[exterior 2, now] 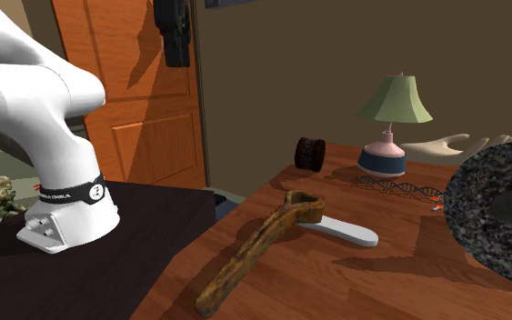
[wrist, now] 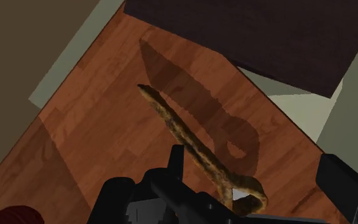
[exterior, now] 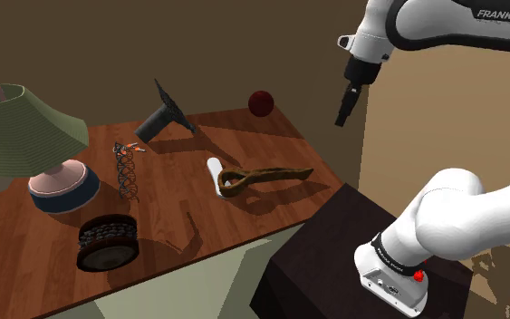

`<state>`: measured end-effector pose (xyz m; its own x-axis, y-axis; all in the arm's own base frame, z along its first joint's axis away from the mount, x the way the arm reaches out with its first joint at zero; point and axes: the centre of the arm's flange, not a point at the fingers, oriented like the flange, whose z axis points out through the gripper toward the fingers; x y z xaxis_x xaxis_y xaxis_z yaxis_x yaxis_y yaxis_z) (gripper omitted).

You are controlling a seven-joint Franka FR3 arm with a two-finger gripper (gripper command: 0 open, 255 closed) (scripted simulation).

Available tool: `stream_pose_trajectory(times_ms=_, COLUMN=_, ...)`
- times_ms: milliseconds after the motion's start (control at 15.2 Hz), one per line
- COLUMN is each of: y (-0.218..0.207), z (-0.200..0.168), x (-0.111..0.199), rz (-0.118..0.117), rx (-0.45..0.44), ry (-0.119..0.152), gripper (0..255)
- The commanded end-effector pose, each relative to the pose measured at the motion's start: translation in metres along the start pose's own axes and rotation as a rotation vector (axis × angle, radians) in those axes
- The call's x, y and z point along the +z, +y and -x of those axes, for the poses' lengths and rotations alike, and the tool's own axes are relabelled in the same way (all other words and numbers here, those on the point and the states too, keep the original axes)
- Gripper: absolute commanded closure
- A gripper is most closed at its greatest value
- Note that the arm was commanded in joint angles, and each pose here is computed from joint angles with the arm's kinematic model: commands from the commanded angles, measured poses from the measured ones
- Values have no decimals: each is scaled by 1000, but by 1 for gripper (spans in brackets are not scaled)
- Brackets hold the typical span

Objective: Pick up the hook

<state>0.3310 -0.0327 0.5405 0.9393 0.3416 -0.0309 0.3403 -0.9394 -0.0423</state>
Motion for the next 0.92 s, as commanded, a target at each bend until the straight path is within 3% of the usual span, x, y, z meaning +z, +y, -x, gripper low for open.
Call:
stream_pose_trajectory(times_ms=0, y=3, z=-12, x=24, rz=4, rx=-67, ry=4, gripper=0)
stream_pose_trajectory(times_ms=858, y=20, z=-93, x=173, rz=25, rx=-478, ry=16, gripper=0)
